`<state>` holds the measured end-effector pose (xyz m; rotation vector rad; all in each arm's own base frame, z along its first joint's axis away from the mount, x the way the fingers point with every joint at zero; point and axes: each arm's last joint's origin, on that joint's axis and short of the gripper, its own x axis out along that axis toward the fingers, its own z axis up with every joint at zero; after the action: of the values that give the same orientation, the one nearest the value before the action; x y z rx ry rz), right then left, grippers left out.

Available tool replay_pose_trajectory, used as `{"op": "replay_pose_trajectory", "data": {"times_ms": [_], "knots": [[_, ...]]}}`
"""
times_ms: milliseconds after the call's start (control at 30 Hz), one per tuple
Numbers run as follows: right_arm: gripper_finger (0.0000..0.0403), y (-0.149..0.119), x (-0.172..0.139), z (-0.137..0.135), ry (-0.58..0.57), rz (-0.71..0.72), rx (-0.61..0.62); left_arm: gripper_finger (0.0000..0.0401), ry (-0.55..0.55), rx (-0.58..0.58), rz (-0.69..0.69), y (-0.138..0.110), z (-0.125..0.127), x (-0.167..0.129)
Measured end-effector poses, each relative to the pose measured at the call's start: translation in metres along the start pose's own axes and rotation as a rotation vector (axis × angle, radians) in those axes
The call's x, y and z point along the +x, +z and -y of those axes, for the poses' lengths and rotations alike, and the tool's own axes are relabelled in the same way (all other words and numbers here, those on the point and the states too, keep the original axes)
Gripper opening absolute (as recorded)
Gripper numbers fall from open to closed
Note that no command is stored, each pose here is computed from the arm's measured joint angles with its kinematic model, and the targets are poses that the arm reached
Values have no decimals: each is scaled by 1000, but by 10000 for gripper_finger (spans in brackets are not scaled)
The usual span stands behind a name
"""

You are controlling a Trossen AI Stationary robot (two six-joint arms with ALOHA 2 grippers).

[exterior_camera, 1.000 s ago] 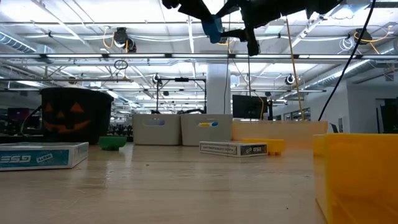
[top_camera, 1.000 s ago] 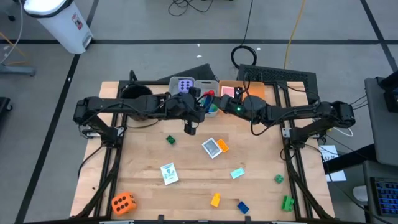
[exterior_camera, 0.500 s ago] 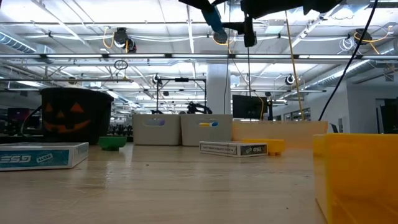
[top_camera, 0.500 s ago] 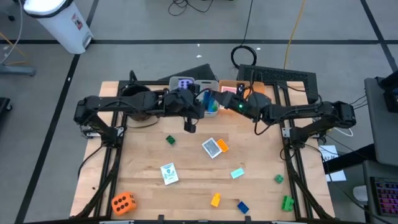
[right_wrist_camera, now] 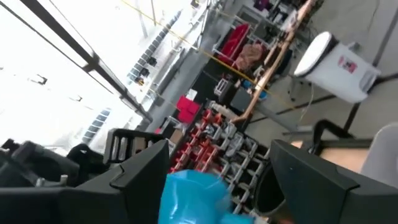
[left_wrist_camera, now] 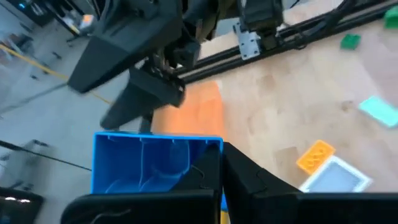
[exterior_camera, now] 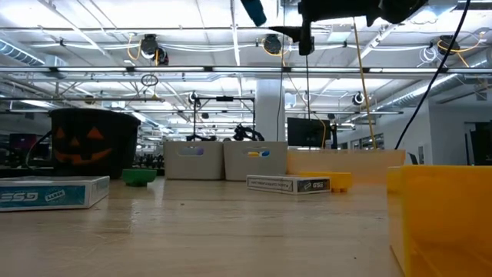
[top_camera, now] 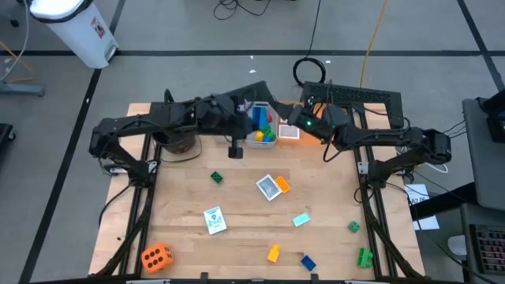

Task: Pick & Place Toys
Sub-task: Put the blue gamepiece into the right gray bin

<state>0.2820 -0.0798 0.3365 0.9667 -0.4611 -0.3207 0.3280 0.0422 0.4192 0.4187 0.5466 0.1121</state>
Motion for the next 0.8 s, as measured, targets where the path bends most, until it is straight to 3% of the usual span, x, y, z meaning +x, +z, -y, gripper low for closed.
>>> {"op": "replay_pose_trajectory", "data": {"times_ms": [200, 400, 467, 600, 800], "knots": [[270, 10, -1, -6, 52, 58, -115, 1, -46, -163, 137, -1, -27, -35], [271, 18, -5, -22, 222, 151, -352, 1, -141, -410, 262, -16, -69, -65], [268, 19, -7, -26, 233, 149, -443, 1, -190, -507, 295, -22, -83, -69], [262, 18, -8, -38, 175, 86, -695, 1, -282, -674, 379, -29, -107, -67], [263, 11, -5, -60, 92, -84, -1100, 1, -389, -888, 492, -30, -134, -36]]}}
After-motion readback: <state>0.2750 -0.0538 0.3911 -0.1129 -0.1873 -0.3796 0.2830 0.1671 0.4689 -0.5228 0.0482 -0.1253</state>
